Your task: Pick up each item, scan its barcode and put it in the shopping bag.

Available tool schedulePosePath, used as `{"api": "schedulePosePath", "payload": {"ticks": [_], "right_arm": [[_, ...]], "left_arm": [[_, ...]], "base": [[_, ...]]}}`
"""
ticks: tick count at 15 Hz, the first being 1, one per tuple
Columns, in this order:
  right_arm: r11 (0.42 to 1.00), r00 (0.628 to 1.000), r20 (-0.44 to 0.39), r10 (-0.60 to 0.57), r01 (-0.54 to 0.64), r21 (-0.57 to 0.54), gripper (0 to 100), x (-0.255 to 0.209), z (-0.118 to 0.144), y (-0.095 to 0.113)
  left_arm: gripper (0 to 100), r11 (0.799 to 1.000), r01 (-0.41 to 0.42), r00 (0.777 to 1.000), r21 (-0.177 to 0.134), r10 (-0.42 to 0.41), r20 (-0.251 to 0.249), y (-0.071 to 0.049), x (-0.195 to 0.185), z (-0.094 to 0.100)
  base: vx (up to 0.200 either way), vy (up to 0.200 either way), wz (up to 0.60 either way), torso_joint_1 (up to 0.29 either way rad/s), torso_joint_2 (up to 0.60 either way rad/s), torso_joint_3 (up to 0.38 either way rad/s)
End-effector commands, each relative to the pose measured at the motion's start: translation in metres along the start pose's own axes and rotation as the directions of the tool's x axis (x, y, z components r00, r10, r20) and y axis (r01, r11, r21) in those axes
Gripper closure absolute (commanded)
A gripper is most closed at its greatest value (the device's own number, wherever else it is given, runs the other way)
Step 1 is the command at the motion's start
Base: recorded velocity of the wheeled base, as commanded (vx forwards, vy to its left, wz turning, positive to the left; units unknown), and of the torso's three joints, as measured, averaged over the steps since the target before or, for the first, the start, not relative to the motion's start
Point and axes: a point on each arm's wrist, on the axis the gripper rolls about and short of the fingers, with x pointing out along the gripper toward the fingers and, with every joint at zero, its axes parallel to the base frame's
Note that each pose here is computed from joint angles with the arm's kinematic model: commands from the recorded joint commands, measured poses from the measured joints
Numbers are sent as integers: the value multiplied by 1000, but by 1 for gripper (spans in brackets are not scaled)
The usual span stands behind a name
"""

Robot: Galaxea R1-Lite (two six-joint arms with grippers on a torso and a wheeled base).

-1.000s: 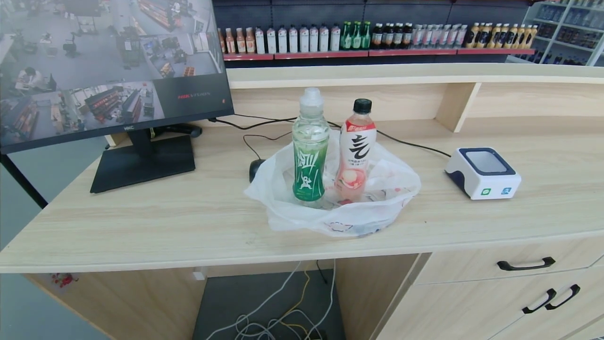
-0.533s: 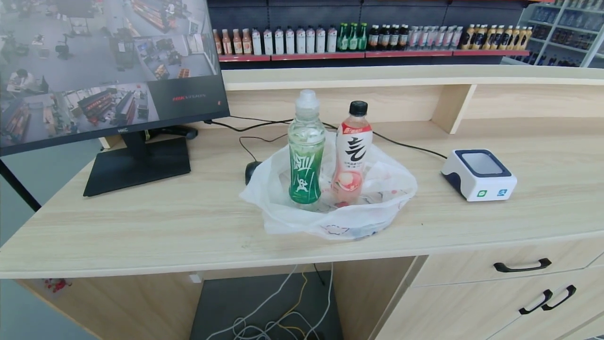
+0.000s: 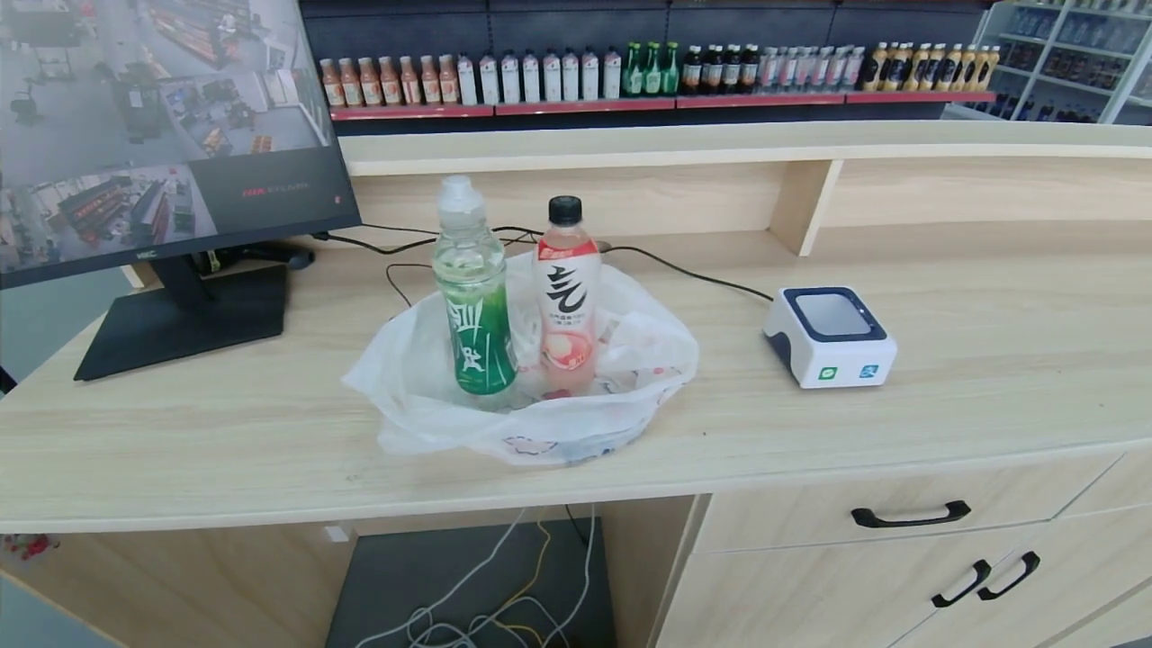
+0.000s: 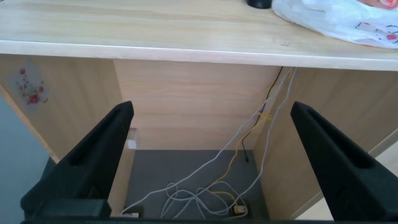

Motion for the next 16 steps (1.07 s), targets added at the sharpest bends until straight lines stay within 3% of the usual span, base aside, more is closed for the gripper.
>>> {"api": "schedulePosePath", "payload": {"ticks": [1, 16], "right_arm": [[1000, 1000, -4, -1, 1, 0, 0, 0, 0, 0], [1000, 1000, -4, 0, 0, 0, 0, 0, 0, 0]], "left_arm": [[0, 1000, 0, 1000, -1, 0, 1, 0, 0, 0], [0, 1000, 0, 1000, -1, 0, 2, 0, 0, 0]], "base": [[0, -200, 0, -2, 7, -7], [0, -187, 0, 1, 2, 3]]}}
